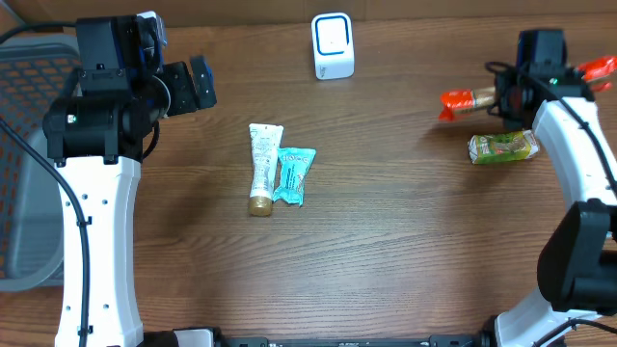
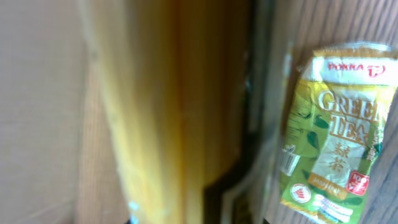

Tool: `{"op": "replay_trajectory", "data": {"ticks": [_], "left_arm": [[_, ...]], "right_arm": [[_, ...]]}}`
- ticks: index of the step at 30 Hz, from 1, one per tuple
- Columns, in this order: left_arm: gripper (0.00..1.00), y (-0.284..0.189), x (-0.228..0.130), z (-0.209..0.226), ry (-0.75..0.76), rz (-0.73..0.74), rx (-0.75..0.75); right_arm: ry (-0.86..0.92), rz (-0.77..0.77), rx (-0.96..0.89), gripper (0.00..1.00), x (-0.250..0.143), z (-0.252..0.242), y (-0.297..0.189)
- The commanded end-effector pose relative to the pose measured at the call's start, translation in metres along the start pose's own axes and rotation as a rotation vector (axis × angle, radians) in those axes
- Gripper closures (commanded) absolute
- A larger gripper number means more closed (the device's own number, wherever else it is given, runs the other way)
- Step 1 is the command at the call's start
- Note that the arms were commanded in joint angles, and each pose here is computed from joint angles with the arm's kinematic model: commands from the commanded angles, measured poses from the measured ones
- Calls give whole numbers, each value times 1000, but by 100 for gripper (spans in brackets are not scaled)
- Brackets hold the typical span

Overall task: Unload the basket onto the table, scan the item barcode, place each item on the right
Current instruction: 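Lay the red-capped tube on the table's right side and release, then grasp the mint-green packet with the right gripper and lift it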

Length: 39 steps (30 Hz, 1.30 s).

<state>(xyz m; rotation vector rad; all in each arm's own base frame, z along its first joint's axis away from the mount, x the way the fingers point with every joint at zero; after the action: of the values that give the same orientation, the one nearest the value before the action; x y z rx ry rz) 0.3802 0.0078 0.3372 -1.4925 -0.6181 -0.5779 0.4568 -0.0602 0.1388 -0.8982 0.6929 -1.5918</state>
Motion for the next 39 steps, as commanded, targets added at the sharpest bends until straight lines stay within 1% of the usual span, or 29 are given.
{"op": "replay_trajectory", "data": {"ticks": [1, 2, 4, 7, 8, 9, 11, 13, 14, 15, 16, 17, 18, 19, 20, 21, 23, 25, 27, 28, 30, 32, 33, 36, 38, 39], "left_arm": [[0, 1, 2, 1, 2, -2, 6], [0, 1, 2, 1, 2, -2, 6], [0, 1, 2, 0, 2, -3, 5], [0, 1, 2, 1, 2, -2, 6], [0, 1, 2, 1, 2, -2, 6], [0, 1, 2, 1, 2, -2, 6], [0, 1, 2, 1, 2, -2, 6], [0, 1, 2, 0, 2, -2, 5], [0, 1, 2, 0, 2, -2, 5], [1, 1, 2, 0, 2, -2, 5], [0, 1, 2, 1, 2, -2, 6], [1, 1, 2, 1, 2, -2, 6], [0, 1, 2, 1, 2, -2, 6], [0, 1, 2, 1, 2, -2, 6], [0, 1, 2, 1, 2, -2, 6], [0, 1, 2, 0, 2, -2, 5], [0, 1, 2, 1, 2, -2, 6], [0, 1, 2, 1, 2, -2, 6], [0, 1, 2, 1, 2, -2, 6], [0, 1, 2, 1, 2, -2, 6], [0, 1, 2, 1, 2, -2, 6], [0, 1, 2, 1, 2, -2, 6], [0, 1, 2, 1, 2, -2, 6], [0, 1, 2, 1, 2, -2, 6], [0, 1, 2, 1, 2, -2, 6], [0, 1, 2, 1, 2, -2, 6]], "right_arm": [[31, -7, 48, 96, 0, -6, 5], [32, -10, 42, 95, -1, -11, 9], [31, -59, 23, 90, 4, -24, 16], [27, -134, 2, 88, 15, -30, 16], [25, -160, -1, 86, 19, -31, 16], [25, -182, -1, 82, 22, -31, 15], [28, -190, 13, 72, 24, -28, 15], [13, -190, 24, 46, 24, -25, 15], [-19, -190, 30, 40, 24, -23, 15], [-58, -188, 32, 38, 23, -21, 15], [-110, -179, 35, 33, 22, -19, 13], [-198, -152, 46, 26, 19, -14, 9], [-324, -102, 79, 18, 11, -5, 1], [-385, -71, 105, 16, 6, 1, -5], [-491, 2, 176, 16, -5, 14, -20], [-553, 81, 248, 16, -17, 26, -40], [-611, 236, 330, 16, -39, 36, -76], [-663, 397, 367, 16, -69, 32, -102], [-707, 521, 364, 16, -104, 21, -112], [-757, 567, 349, 16, -126, 13, -113], [-840, 611, 325, 15, -161, 0, -115], [-939, 639, 309, 14, -206, -14, -116], [-1019, 636, 309, 14, -241, -24, -114], [-1136, 682, 364, 14, -302, -34, -119], [-1222, 719, 354, 10, -338, -36, -120], [-1247, 727, 334, 9, -347, -36, -120]]}}
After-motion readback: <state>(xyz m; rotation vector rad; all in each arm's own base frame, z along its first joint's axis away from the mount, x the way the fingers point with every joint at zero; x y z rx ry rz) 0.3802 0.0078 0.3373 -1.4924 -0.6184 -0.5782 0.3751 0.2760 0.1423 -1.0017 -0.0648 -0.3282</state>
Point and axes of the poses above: each gripper's point midway between its finger pads, its own y axis out along the fingers, its own z axis along the line the jaws close on, x = y × z, the point moved 2 cm from there along -y, back along the fingers, and after that the axes turned 10 degrees about y, right-handed, at the moved point
